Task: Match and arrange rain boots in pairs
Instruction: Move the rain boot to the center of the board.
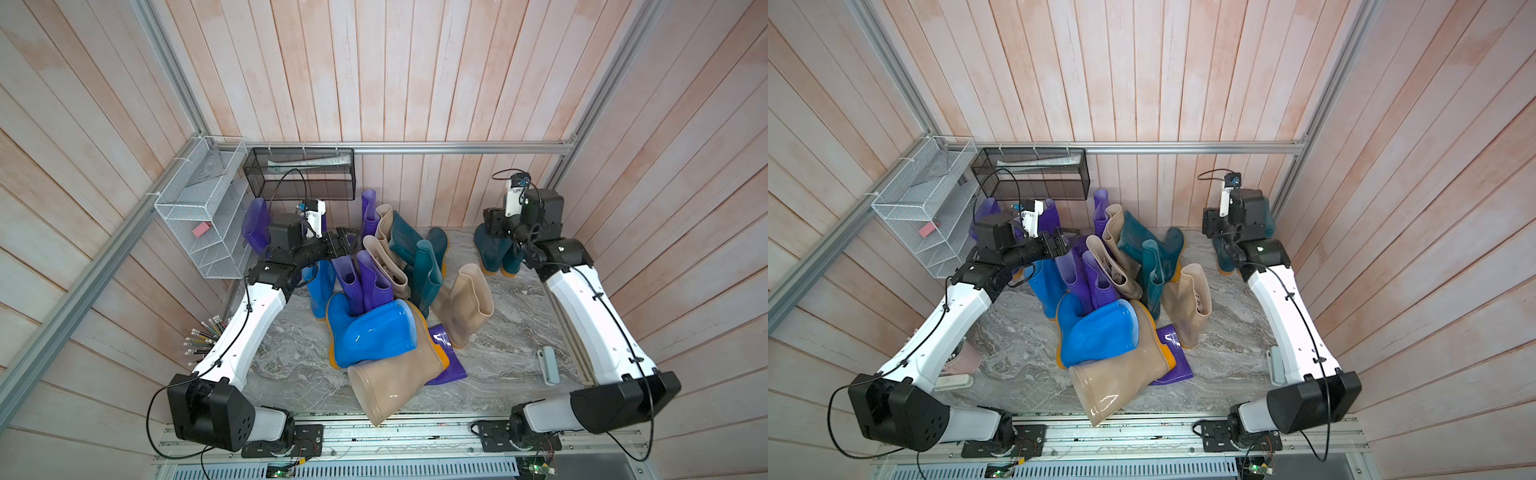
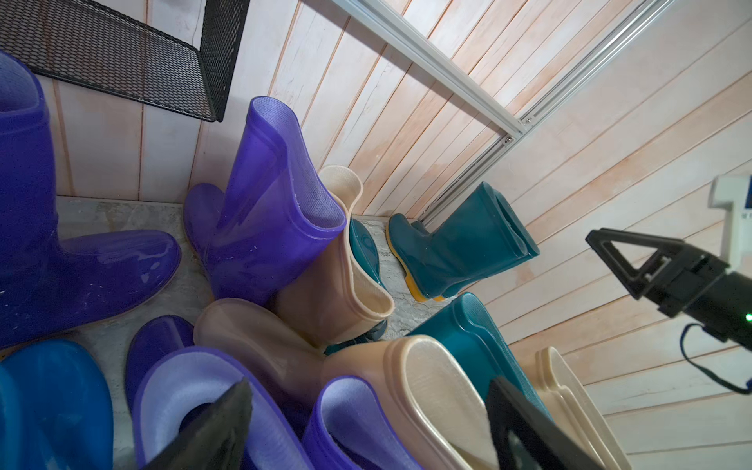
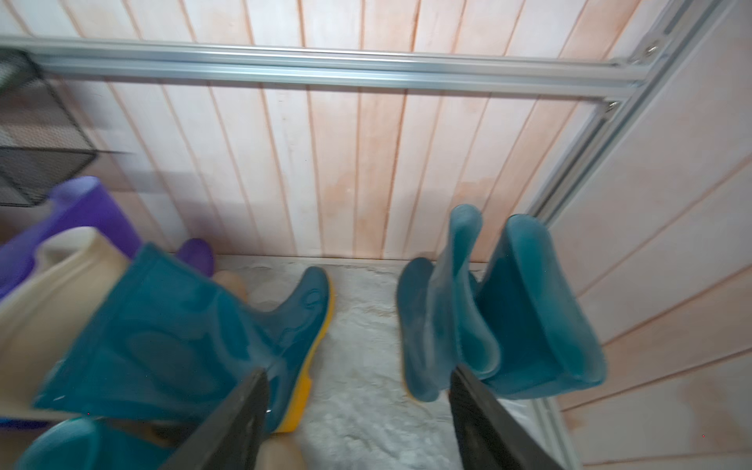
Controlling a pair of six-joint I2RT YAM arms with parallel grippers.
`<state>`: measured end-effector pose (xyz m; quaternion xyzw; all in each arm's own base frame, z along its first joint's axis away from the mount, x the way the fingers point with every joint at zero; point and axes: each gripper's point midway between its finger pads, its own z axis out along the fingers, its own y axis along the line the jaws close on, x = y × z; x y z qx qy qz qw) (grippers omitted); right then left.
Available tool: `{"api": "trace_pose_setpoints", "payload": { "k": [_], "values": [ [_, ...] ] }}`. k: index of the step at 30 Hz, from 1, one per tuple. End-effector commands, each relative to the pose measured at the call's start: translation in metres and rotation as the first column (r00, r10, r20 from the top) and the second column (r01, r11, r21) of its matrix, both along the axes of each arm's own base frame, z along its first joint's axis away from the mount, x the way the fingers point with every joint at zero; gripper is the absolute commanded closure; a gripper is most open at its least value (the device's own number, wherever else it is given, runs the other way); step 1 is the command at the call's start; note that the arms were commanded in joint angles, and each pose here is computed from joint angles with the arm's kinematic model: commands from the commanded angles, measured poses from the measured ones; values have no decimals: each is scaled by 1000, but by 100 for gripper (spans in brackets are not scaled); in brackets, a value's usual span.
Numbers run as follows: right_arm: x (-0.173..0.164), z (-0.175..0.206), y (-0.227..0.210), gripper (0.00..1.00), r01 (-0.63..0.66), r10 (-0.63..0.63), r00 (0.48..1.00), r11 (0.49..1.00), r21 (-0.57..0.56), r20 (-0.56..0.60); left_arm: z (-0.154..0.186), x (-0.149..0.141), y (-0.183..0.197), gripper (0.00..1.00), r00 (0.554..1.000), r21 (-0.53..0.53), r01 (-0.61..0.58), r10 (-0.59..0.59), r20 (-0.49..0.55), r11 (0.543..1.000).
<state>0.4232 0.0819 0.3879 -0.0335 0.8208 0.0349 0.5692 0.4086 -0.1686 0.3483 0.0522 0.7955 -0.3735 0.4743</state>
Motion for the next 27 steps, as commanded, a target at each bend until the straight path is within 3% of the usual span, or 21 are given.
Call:
{"api": "trace_pose_setpoints", "payload": {
  "k": [1, 11, 17, 20, 24, 27],
  "values": [
    [-24, -21, 26, 26, -87, 93, 995, 988, 127, -40, 18, -10, -9, 8, 998, -33, 43, -42, 49, 999],
    [-113, -114, 39, 16, -122, 146, 936, 988, 94, -319, 23, -29, -37, 7, 990, -23, 125, -123, 73, 992],
    [-131, -130, 22, 18, -69, 85, 928, 996, 57, -363, 23, -29, -39, 7, 989, -30, 132, -129, 68, 991],
    [-129, -134, 21, 43, -69, 80, 928, 997, 44, -364, 23, -29, -38, 7, 990, -30, 129, -127, 69, 991],
    [-121, -138, 14, 97, -37, 29, 927, 999, -13, -375, 24, -29, -38, 7, 989, -28, 130, -127, 72, 991],
    [-118, -125, 10, 100, -17, 10, 942, 1000, -17, -335, 25, -30, -37, 7, 990, -23, 121, -118, 76, 992]
  ]
}}
